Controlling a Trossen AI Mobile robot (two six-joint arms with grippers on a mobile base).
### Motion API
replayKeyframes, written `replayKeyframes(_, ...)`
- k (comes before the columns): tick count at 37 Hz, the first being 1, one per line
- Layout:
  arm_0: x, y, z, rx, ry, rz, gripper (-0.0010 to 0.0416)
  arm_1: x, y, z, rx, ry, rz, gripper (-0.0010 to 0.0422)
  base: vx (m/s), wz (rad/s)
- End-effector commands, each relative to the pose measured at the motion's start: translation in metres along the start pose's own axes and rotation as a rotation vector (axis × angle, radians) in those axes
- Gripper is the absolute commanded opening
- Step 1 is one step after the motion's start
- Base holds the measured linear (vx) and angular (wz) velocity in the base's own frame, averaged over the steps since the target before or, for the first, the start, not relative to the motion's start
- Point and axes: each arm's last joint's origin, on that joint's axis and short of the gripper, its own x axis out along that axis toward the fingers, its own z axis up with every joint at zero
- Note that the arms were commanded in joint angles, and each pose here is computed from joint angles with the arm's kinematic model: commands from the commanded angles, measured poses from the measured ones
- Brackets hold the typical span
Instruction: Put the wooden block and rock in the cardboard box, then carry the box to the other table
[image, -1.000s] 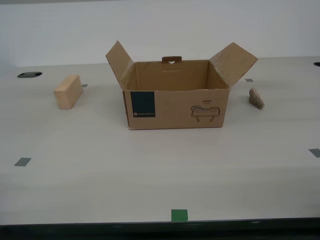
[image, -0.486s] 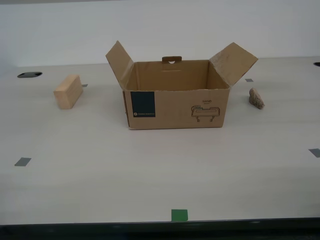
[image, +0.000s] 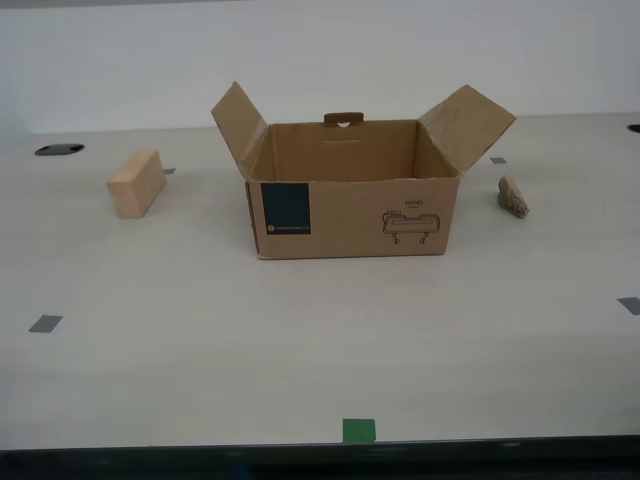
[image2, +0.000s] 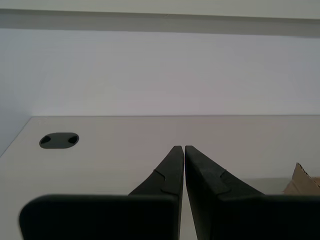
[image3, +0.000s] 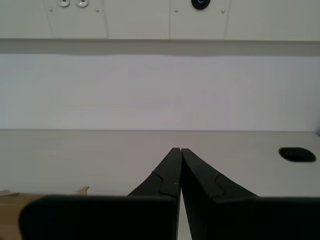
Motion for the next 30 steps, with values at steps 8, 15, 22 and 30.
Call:
replayKeyframes(8,-0.011,0.000,0.029,0.001,0.120,0.002,0.0000,-0.007,-0.001,0.022,-0.020,0.125,-0.002,0.0000,0.000,0.000)
replayKeyframes(15,-0.022,0.000,0.050,0.001,0.177,0.002,0.0000,-0.016,-0.001,0.035,-0.033,0.205,0.000,0.0000,0.000,0.000)
replayKeyframes(22,-0.035,0.000,0.071,0.002,0.201,0.003,0.0000,-0.025,-0.002,0.050,-0.056,0.258,0.003,0.0000,0.000,0.000)
replayKeyframes(30,-0.051,0.000,0.092,0.007,0.225,0.002,0.0000,-0.035,-0.003,0.064,-0.082,0.353,0.009,0.0000,0.000,0.000)
